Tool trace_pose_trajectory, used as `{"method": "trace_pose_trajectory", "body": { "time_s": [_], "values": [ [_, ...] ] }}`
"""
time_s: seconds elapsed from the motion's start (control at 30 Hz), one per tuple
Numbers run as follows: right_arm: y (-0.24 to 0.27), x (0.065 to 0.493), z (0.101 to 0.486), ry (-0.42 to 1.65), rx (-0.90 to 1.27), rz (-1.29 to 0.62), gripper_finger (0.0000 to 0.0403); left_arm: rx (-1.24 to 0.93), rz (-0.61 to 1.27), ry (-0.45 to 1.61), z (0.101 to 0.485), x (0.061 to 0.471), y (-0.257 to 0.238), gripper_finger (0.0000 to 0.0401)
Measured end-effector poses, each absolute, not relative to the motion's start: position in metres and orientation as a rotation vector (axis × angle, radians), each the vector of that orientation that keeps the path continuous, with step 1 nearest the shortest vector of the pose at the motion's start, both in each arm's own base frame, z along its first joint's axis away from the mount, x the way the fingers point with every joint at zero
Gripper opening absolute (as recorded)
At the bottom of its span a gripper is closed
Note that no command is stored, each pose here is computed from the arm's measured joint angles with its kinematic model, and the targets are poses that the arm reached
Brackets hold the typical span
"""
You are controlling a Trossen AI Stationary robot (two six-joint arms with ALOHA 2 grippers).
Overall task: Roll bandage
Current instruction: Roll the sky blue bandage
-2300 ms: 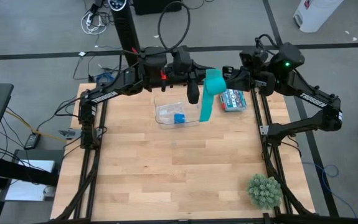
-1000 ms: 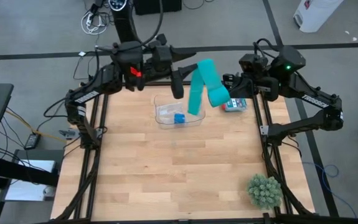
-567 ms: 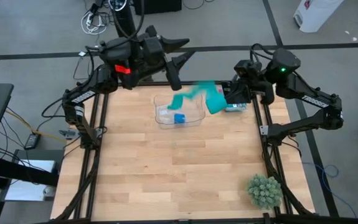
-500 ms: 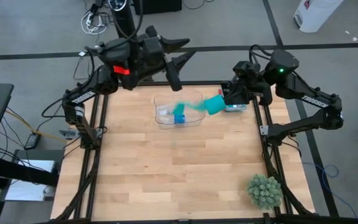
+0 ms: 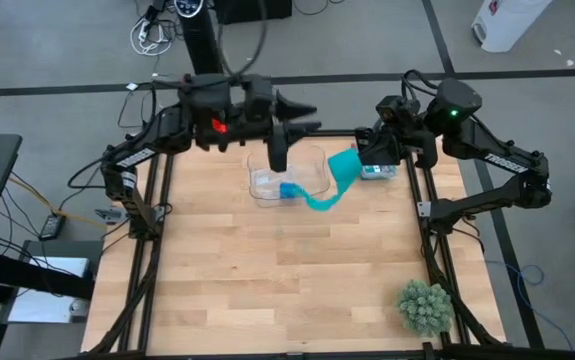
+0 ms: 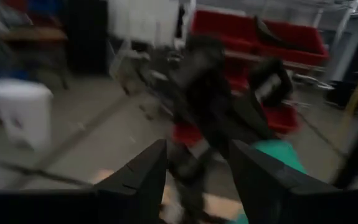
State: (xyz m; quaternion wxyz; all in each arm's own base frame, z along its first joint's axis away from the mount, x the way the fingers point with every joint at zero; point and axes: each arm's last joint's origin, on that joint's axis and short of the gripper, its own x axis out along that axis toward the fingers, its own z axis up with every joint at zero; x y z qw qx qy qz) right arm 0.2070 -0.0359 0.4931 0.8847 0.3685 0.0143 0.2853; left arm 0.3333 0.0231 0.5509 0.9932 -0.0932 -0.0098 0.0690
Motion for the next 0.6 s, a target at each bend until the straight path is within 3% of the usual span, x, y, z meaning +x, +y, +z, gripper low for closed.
{"method": "trace_pose_trajectory", "body": {
  "time_s": [0.13,0.6],
  "values": [
    [-0.038,0.204,0.500,-0.034,0.757,0.614,0.0000,-0.294,0.063,0.053,0.541,0.341,0.011,0.0182],
    [-0.046,0.202,0.505,-0.109,0.731,0.571,0.0000,-0.309,0.016,0.349,0.484,0.386,-0.016,0.0182]
  ]
}}
